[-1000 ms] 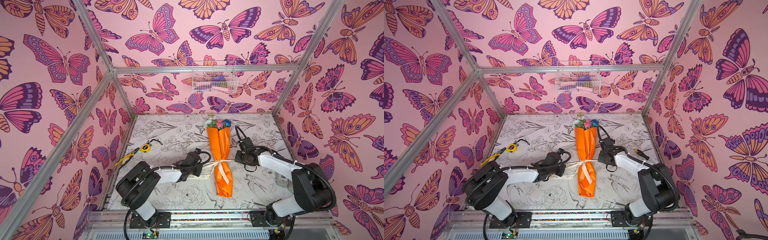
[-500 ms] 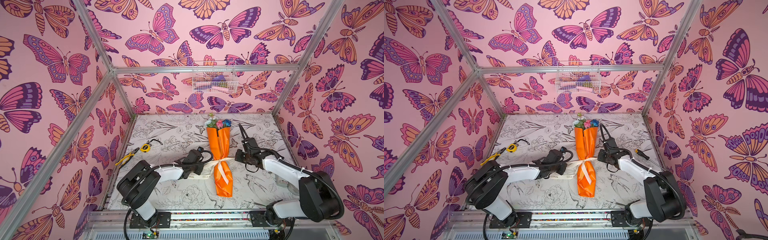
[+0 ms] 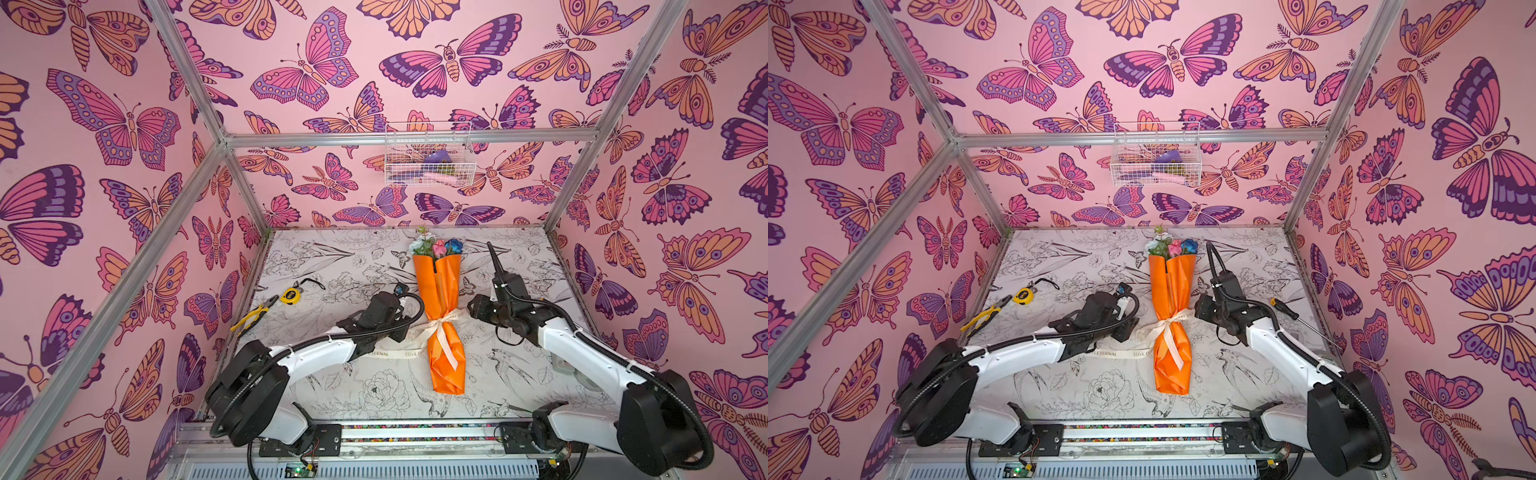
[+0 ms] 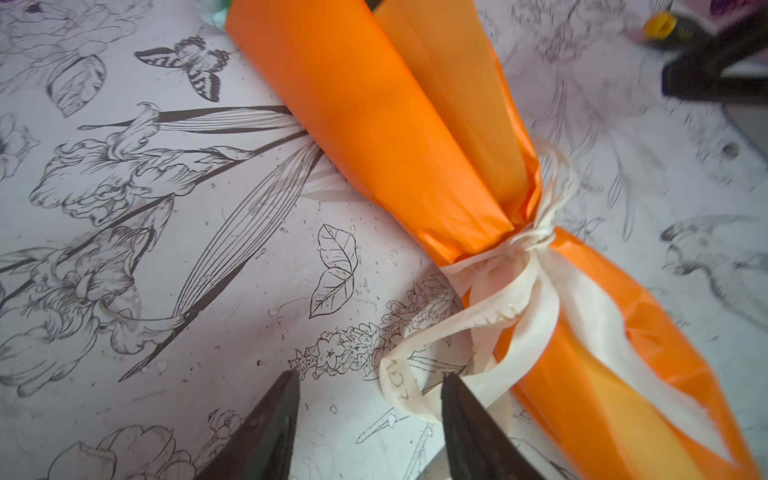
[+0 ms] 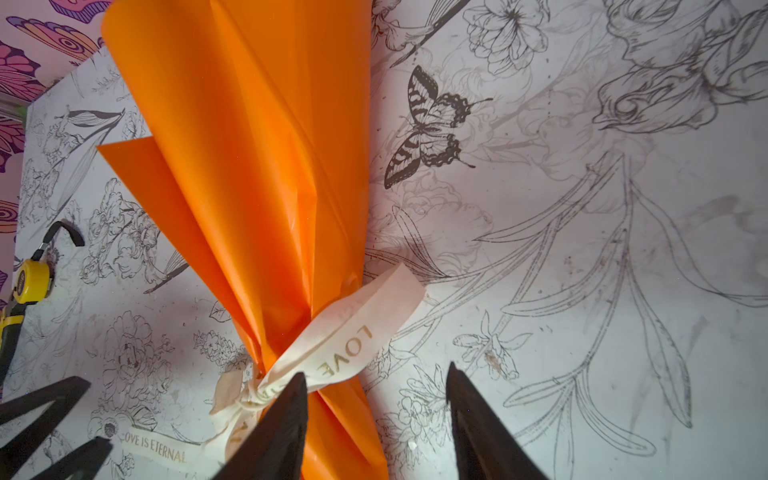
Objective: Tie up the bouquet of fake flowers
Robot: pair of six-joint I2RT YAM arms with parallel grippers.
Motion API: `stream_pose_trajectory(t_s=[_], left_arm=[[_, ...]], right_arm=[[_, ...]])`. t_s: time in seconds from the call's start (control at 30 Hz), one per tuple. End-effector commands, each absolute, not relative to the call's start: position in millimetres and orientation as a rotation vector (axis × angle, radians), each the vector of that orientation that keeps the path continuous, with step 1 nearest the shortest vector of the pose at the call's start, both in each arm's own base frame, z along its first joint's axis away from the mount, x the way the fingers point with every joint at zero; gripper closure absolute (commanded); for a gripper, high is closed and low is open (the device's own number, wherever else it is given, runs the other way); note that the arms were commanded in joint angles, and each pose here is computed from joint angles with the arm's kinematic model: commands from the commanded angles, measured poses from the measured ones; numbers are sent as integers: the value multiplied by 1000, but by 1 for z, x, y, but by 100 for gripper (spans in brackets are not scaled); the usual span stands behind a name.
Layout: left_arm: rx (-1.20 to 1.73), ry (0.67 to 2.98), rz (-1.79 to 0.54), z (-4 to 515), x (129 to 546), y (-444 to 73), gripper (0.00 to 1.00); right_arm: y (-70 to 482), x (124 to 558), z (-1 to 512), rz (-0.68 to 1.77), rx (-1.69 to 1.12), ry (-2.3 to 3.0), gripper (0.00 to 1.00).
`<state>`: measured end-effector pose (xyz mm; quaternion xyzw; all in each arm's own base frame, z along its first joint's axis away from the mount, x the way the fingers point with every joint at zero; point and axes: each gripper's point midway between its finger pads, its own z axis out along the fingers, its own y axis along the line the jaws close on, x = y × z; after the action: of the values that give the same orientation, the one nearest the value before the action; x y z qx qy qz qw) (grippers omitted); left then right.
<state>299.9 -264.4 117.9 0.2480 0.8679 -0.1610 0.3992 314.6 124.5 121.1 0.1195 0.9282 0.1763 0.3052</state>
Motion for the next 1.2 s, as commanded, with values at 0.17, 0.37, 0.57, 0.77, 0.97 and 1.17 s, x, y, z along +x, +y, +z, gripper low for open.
stream_pose_trajectory(t_s=[0.17, 0.37, 0.57, 0.77, 0.97, 1.17], left_arm=[[435, 2108, -120, 182, 299, -191, 3], [151, 2035, 43, 222, 294, -109, 1], [-103, 1967, 241, 213, 287, -27, 1], [-109, 1852, 292, 185, 298, 7, 1], [-75, 1871, 214, 140, 312, 19, 1], [-50, 1810, 106, 128, 331, 22, 1]], right_arm=[[79, 289, 175, 269, 362, 2338, 23], [34, 265, 201, 79, 415, 2186, 1], [4, 265, 200, -156, 327, 2063, 1], [8, 290, 188, -266, 156, 1990, 1], [10, 314, 178, -313, 63, 1866, 1], [-7, 326, 163, -328, 96, 1857, 1]])
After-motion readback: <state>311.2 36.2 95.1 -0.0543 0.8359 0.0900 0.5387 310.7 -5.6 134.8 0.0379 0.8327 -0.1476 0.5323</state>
